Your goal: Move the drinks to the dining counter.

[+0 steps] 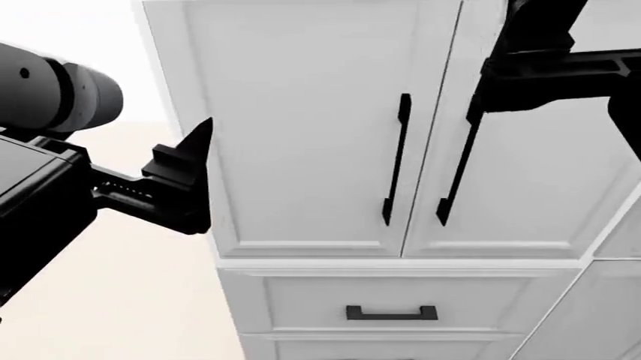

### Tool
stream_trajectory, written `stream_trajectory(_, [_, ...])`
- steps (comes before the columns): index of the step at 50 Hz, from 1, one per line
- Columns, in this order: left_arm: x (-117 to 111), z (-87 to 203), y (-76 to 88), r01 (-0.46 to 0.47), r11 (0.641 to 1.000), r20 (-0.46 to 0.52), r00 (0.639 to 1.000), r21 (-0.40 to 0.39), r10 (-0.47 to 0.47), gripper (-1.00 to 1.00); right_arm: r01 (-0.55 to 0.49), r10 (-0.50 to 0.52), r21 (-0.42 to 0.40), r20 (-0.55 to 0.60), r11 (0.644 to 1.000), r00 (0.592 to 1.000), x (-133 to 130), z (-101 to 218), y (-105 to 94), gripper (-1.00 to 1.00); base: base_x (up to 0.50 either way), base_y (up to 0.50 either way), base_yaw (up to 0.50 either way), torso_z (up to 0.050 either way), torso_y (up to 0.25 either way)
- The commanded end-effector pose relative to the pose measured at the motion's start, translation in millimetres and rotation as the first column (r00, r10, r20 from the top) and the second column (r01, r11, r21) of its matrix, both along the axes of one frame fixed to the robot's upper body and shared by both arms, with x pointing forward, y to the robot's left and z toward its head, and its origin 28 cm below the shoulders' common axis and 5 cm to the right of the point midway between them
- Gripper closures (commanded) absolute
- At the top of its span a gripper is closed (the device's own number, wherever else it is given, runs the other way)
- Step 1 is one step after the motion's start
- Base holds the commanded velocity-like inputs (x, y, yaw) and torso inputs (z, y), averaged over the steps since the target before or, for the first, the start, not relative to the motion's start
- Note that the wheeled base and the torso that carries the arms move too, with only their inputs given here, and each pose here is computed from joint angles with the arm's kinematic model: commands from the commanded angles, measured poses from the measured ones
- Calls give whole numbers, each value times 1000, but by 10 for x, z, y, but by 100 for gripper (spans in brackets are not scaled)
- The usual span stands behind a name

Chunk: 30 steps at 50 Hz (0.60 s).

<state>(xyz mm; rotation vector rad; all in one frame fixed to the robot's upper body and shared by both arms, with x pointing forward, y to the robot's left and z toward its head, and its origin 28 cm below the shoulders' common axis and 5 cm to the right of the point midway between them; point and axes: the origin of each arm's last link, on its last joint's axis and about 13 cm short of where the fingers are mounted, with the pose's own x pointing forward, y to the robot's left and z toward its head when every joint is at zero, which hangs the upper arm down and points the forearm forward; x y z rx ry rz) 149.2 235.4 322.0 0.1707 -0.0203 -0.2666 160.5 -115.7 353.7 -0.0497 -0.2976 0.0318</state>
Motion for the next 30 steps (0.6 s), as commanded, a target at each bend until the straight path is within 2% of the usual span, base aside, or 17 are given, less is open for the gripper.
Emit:
stream_trajectory(1, [17,-20,-6,3,1000,-7,1000,0,-3,-100,-1,1,3,-4,1000,1000,12,-20,0,-100,1,-500,0,0,0])
stream_trajectory(30, [6,2,-8,1,1000,-4,1000,5,-1,-100,2,-2,-3,-3,1000,1000,4,-6,0,-100,1,-500,0,0,0])
